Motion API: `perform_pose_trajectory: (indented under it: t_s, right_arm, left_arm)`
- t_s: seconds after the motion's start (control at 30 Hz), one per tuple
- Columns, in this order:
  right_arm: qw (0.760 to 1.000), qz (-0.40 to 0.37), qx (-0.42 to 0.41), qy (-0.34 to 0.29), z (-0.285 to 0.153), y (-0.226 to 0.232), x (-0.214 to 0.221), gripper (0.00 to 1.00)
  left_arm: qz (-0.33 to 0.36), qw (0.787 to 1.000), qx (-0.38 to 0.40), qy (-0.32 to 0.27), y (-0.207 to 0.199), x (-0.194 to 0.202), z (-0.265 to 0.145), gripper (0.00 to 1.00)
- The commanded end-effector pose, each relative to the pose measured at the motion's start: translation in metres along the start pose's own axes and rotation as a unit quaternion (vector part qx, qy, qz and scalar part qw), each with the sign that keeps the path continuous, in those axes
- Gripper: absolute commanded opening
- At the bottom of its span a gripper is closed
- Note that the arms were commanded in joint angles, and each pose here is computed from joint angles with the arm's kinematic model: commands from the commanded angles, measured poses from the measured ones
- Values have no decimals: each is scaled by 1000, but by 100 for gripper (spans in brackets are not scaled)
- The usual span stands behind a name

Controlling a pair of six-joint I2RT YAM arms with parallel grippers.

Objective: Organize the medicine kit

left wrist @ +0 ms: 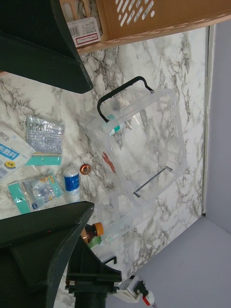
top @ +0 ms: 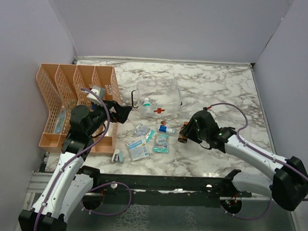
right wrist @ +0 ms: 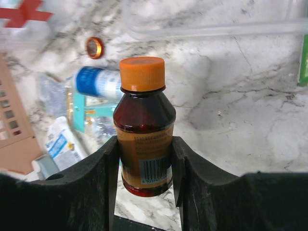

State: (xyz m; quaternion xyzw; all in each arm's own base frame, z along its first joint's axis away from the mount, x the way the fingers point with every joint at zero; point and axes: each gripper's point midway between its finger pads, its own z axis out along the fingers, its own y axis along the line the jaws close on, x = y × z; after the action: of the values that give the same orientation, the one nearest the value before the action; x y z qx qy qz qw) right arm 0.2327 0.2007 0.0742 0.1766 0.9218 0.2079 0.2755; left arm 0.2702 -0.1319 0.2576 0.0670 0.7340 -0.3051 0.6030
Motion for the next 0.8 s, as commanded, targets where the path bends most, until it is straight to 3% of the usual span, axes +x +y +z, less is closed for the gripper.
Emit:
perform_pose_trajectory:
  t_s: [0.0, 0.2, 0.4, 0.63, 0.77]
  right_arm:
    - [993, -41, -87, -62, -36, 49, -39, 32]
    - [972, -97, -170, -133, -69, 109, -85, 32]
    - [956, -147, -190, -169, -72, 164, -124, 32]
    - [953, -156, -126, -227, -47, 191, -173, 32]
    - [955, -175, -87, -222, -15, 195, -180, 32]
  left_arm:
    - [5, 1000, 5, -11, -3, -4, -2, 99]
    - [7, 1000, 5, -10, -3, -5, -2, 99]
    - [9, 1000, 7, -15, -4, -7, -3, 99]
    - [17, 999, 6, -31, -7, -15, -9, 99]
    - [19, 999, 3, -38, -8, -19, -11, 99]
